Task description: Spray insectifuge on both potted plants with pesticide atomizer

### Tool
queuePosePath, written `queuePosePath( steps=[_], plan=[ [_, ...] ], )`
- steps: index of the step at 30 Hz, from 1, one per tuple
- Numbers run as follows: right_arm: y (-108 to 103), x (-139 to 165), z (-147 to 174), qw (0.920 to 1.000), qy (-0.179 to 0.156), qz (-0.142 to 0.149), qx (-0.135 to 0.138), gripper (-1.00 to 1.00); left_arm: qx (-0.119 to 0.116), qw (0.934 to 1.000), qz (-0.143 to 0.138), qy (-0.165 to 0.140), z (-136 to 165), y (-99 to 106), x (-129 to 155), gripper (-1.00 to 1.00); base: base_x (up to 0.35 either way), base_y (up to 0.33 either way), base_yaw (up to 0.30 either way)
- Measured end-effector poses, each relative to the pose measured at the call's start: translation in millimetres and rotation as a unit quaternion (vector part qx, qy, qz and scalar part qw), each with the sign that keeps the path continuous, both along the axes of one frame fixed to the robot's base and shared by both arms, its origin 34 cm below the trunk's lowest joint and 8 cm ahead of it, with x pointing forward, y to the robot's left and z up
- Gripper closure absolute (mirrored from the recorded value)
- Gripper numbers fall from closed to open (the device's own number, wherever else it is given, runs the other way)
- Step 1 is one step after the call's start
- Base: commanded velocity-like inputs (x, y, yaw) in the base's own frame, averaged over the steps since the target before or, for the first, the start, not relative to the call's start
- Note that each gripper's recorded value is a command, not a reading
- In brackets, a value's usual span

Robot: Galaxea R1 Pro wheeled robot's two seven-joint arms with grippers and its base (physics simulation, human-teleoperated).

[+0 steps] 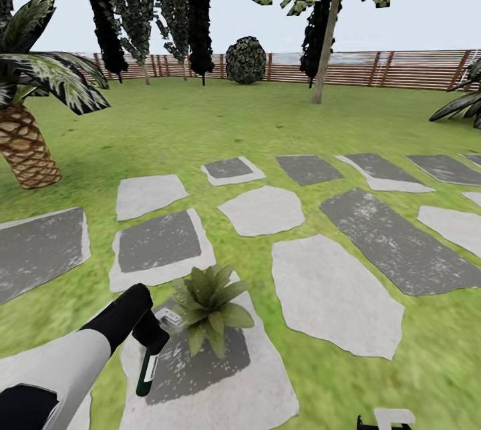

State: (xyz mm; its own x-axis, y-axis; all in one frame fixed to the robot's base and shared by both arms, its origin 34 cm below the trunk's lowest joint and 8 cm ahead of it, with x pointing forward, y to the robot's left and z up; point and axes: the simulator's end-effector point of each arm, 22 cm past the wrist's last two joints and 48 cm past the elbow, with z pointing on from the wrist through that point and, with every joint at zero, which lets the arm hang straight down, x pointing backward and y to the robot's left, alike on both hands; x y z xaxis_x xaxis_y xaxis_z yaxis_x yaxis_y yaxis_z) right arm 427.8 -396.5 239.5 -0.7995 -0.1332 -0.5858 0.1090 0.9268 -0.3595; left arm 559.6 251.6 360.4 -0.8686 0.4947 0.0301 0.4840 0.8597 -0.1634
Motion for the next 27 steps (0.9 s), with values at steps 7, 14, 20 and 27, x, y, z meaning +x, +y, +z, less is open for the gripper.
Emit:
queuePosePath(
  steps=[7,14,20,27],
  plan=[
    [1,0,0,1.0,0.0,0.0,0.0,-1.0,0.002,1.0,0.0,0.001,-1,1,-1,1.0,0.09,-0.254,0.151],
    [1,0,0,1.0,0.0,0.0,0.001,-1.0,0.006,1.0,0.002,0.002,-2,8,-3,1.0,-0.124,-0.248,0.277],
    [1,0,0,1.0,0.0,0.0,0.001,-1.0,0.005,1.0,0.002,0.004,-4,5,-5,1.0,0.153,-0.185,0.278],
    [1,0,-1,1.0,0.0,0.0,0.001,-1.0,0.011,0.9994,0.001,0.033,-27,12,-42,1.0,0.017,-0.013,0.278]
  ],
)
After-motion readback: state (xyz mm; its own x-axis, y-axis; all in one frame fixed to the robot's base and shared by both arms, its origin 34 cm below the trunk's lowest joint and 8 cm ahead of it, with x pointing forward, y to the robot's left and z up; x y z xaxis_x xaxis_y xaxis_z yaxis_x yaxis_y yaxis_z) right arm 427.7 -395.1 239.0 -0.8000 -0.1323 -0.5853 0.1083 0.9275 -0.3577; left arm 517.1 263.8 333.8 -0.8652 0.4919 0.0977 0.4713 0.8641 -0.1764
